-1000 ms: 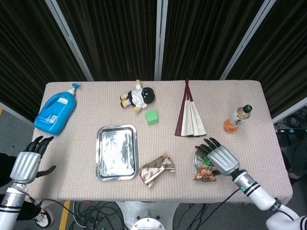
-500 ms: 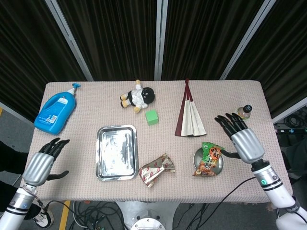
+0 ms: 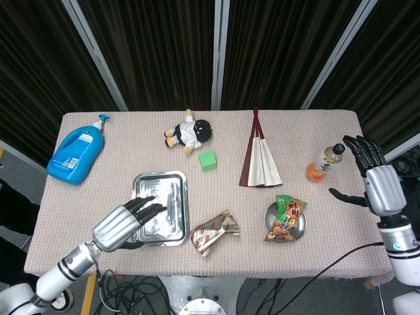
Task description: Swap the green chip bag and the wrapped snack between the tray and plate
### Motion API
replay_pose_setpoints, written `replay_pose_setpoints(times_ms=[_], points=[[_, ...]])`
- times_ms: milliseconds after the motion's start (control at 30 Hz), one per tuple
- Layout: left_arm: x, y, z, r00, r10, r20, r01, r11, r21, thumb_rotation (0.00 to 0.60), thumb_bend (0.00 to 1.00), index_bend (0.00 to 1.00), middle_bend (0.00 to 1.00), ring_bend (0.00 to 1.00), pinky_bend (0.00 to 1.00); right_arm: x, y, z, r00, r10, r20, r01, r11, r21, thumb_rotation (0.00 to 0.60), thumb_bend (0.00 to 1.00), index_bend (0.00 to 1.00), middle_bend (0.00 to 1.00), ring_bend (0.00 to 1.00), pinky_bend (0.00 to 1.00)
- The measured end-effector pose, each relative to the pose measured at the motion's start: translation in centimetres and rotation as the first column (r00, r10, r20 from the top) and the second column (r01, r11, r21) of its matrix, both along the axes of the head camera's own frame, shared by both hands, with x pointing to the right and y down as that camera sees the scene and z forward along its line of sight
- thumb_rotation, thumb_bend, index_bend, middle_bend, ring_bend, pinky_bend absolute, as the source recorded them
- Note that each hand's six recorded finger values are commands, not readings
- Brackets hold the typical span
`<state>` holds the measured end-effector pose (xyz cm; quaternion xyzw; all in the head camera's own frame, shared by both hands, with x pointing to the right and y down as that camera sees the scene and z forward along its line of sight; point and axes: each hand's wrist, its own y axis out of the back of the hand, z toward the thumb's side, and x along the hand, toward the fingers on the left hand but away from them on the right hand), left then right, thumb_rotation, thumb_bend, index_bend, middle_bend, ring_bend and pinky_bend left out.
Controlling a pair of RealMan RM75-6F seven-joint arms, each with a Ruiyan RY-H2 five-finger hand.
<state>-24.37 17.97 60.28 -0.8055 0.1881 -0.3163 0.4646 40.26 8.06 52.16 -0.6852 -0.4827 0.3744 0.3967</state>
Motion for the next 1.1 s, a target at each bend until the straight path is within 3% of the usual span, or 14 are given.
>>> replay_pose_setpoints(times_ms=[133, 433, 833, 967, 1100], points=[[3.0, -0.9, 1.6, 0.990, 0.138, 0.019, -0.139, 0.989, 0.043, 0.600, 0.03, 0.11, 0.15, 0.07, 0.22, 1.7, 0.1, -0.7, 0.998, 0.050, 0.045, -0.050, 0.999, 0.002, 0.600, 0.00, 0.00, 0.07, 0.00, 0.00], [9.7, -0.8, 4.6, 0.935, 0.353, 0.015, -0.353, 0.931, 0.091, 0.600, 0.03, 0.11, 0.16, 0.07, 0.22, 5.4, 0.5, -1.3, 0.983, 0.155, 0.098, -0.155, 0.988, -0.014, 0.600, 0.00, 0.00, 0.07, 0.00, 0.00], [16.1, -0.6, 6.7, 0.843, 0.535, 0.065, -0.535, 0.818, 0.210, 0.600, 0.04, 0.11, 0.16, 0.07, 0.22, 8.2, 0.6, -1.7, 0.967, 0.222, 0.126, -0.222, 0.975, -0.018, 0.600, 0.00, 0.00, 0.06, 0.00, 0.00], [17.4, -0.5, 7.4, 0.808, 0.578, 0.116, -0.586, 0.766, 0.262, 0.600, 0.04, 0.11, 0.16, 0.07, 0.22, 8.7, 0.6, -1.7, 0.962, 0.233, 0.145, -0.232, 0.972, -0.022, 0.600, 0.00, 0.00, 0.06, 0.00, 0.00], [18.0, -0.4, 8.2, 0.784, 0.601, 0.157, -0.619, 0.735, 0.276, 0.600, 0.04, 0.11, 0.16, 0.07, 0.22, 8.9, 0.6, -1.8, 0.960, 0.235, 0.153, -0.235, 0.972, -0.020, 0.600, 0.00, 0.00, 0.06, 0.00, 0.00]])
